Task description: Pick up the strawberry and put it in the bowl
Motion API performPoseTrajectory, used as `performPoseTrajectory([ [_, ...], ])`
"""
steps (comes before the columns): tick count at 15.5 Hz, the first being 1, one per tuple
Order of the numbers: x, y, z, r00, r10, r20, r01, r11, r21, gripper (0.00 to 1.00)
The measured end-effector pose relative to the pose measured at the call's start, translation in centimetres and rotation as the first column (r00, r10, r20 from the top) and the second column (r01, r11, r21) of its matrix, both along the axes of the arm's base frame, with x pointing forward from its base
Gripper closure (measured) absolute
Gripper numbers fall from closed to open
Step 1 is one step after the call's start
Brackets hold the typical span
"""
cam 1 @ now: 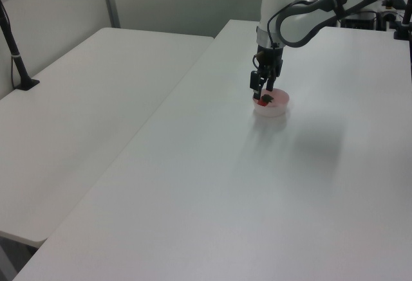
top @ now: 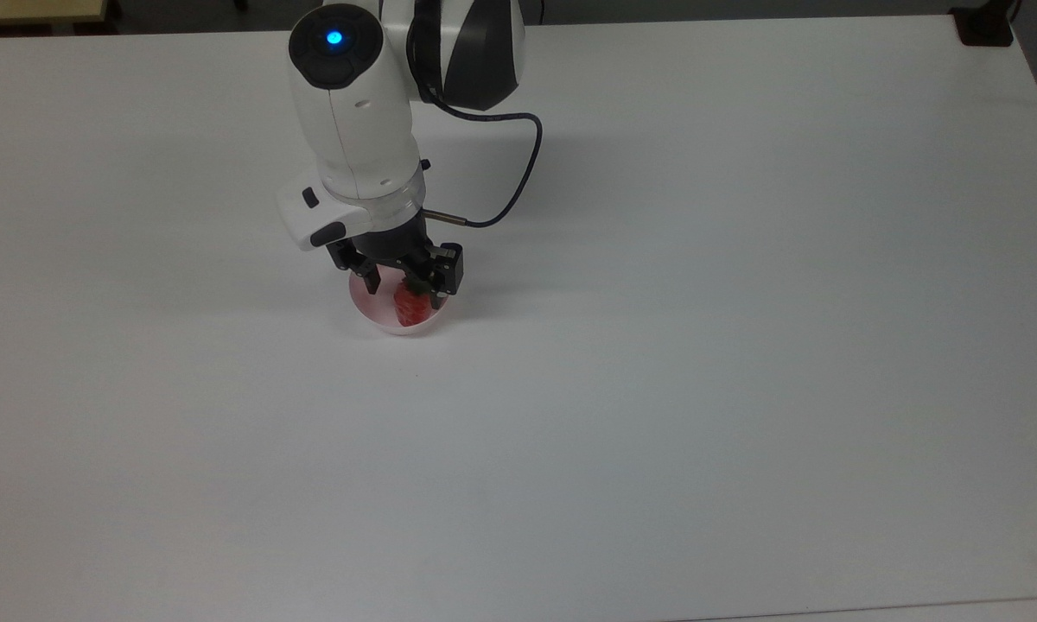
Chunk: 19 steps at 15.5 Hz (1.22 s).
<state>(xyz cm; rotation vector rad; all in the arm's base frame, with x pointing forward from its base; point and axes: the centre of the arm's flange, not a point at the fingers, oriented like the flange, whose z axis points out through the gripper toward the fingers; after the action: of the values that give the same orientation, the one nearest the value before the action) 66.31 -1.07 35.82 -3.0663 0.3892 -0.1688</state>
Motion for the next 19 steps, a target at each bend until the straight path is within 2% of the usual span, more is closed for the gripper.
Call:
performPoseTrajectory([
  [2,0.1,0.0,0.9,1.0,0.0,0.016,0.0,1.0,0.0,0.0],
  [5,-0.4,-0.7,4.7,1.0,-0.01,0.011,0.01,1.0,0.007,0.0],
  [7,-1.7,-1.8,9.4,0.999,-0.021,-0.033,0.021,1.0,0.017,0.0],
  [10,-5.0,-3.0,17.8,0.996,-0.03,-0.085,0.032,0.999,0.033,0.0],
  [13,-9.7,-3.3,24.0,0.991,-0.025,-0.133,0.032,0.998,0.047,0.0],
  [16,-13.5,-3.4,27.5,0.983,-0.033,-0.178,0.044,0.997,0.057,0.0],
  [19,-14.0,-3.1,27.8,0.985,-0.014,-0.172,0.021,0.999,0.042,0.0],
])
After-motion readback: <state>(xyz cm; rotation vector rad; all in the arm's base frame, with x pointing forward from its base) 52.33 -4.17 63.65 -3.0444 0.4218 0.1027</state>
